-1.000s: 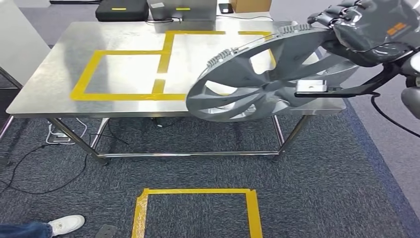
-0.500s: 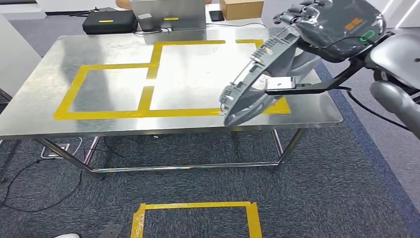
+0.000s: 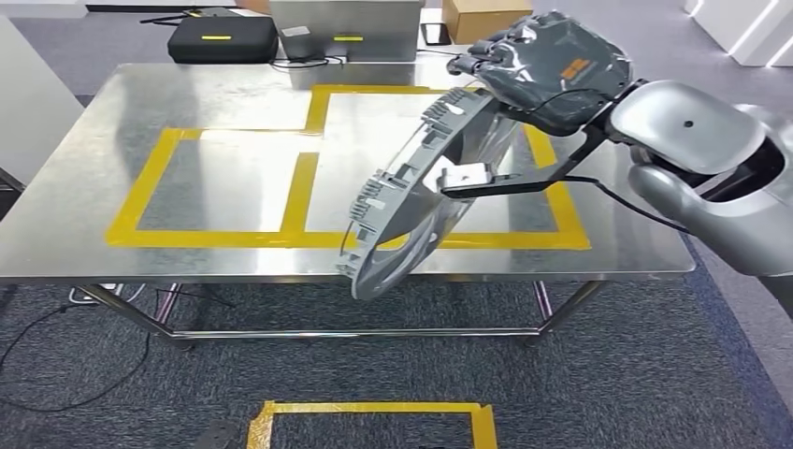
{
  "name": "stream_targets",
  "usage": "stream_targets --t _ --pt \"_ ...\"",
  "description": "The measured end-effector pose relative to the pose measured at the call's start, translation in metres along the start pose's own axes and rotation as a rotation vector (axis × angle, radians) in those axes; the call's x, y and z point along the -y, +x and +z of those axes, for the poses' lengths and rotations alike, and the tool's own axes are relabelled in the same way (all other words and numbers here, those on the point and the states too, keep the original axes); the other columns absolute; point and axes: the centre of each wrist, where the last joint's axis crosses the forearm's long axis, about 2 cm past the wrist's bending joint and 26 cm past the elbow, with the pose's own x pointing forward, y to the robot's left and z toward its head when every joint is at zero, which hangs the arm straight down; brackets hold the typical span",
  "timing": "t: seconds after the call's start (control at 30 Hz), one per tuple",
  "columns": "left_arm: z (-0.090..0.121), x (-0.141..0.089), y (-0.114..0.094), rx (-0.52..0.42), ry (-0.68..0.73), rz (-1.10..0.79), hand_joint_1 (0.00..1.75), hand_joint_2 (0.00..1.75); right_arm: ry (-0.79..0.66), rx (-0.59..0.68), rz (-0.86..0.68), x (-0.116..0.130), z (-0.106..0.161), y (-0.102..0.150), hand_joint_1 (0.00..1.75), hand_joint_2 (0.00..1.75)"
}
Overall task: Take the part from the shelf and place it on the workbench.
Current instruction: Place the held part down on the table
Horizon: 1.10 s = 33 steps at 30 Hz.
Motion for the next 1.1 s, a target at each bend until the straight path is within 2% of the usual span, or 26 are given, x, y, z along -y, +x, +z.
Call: stream_targets --t 0.77,1.1 --pt "0.000 0.011 0.012 0.008 -0.032 -0.011 0.00 1.75 0.120 0.052 -0.095 -0.036 -0.036 0.054 1.75 1.75" --pt "0.002 0.018 0.016 0.008 -0.058 -0.022 0.00 1.75 0.217 0.008 -0.137 -0.085 -0.020 0.073 1.75 1.75"
